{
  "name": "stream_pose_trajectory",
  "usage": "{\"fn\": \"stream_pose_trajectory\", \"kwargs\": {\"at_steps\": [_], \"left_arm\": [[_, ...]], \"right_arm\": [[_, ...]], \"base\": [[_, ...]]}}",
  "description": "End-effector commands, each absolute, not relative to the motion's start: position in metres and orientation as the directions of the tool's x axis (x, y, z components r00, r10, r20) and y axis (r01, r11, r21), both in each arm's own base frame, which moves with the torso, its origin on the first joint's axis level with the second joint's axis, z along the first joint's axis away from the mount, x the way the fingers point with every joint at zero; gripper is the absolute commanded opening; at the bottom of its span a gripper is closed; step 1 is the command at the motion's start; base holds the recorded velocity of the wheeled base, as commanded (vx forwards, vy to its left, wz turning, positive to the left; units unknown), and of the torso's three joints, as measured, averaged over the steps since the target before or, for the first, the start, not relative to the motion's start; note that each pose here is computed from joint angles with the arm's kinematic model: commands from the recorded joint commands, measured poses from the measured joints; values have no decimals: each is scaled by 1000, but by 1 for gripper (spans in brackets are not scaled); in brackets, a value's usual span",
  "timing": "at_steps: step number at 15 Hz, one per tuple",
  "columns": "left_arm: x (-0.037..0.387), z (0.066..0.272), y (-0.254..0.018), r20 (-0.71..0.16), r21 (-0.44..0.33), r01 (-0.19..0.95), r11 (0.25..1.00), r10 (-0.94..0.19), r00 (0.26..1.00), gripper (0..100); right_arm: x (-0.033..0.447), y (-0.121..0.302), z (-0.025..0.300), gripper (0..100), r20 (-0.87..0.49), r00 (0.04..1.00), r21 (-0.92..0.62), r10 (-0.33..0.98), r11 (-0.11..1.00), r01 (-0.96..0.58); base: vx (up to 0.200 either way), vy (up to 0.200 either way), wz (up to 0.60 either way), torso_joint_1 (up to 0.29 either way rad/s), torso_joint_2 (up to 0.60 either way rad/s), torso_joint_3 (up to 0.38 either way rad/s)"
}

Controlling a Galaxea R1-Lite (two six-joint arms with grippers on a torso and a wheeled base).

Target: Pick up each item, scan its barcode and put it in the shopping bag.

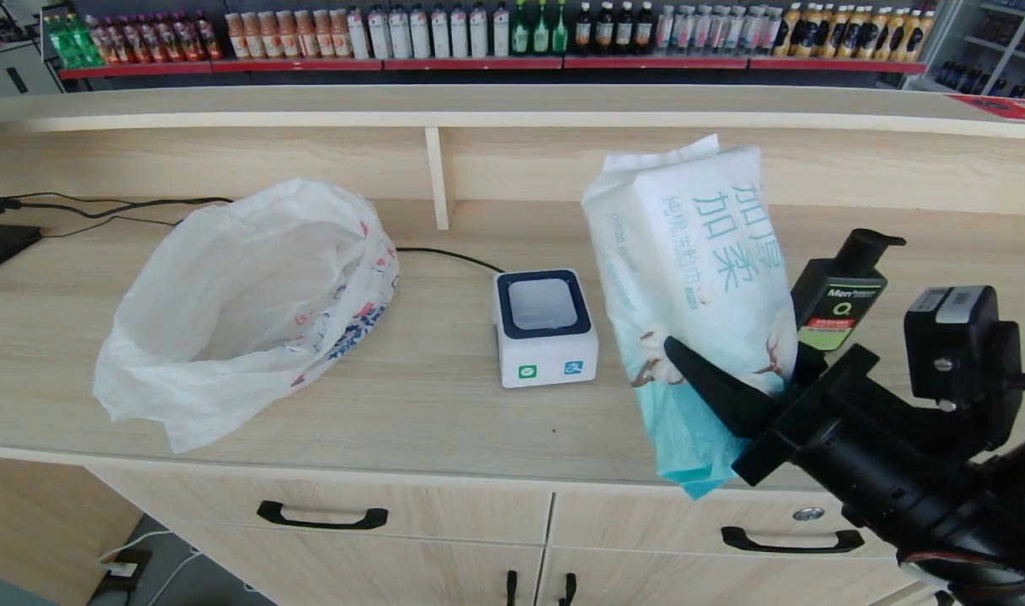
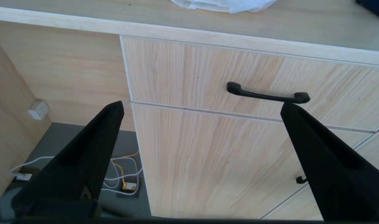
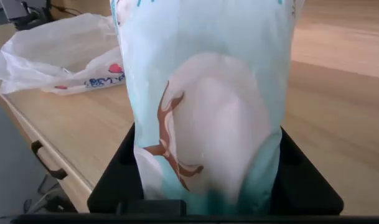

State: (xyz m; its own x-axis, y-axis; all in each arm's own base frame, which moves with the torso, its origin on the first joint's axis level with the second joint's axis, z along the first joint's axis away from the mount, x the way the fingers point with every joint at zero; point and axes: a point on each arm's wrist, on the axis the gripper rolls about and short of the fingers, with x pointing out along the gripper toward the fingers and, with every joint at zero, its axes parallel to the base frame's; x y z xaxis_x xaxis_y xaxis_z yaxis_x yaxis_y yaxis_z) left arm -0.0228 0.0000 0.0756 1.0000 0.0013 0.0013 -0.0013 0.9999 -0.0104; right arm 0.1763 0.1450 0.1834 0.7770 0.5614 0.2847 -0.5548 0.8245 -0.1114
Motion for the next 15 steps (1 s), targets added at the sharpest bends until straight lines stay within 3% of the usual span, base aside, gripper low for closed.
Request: {"fn": "stream_pose_trajectory", "kwargs": {"at_steps": [1,3,9,15], "left_arm": [[-23,76,0,5,-11,-1,1000,2,1000,100],[-23,76,0,2,-11,-2,1000,2,1000,100],[-23,76,0,2,-11,-2,1000,2,1000,100],[-23,76,0,2,-11,-2,1000,2,1000,100]], "right_arm": [[184,149,188,0,302,814,-144,496,868,-475],[182,154,190,0,310,842,-136,442,897,-421],[195,178,185,0,298,830,-179,471,882,-436],[217,197,199,0,361,857,-67,368,927,-370]], "base": [[0,0,0,0,0,0],[0,0,0,0,0,0],[0,0,0,0,0,0],[0,0,0,0,0,0]]}}
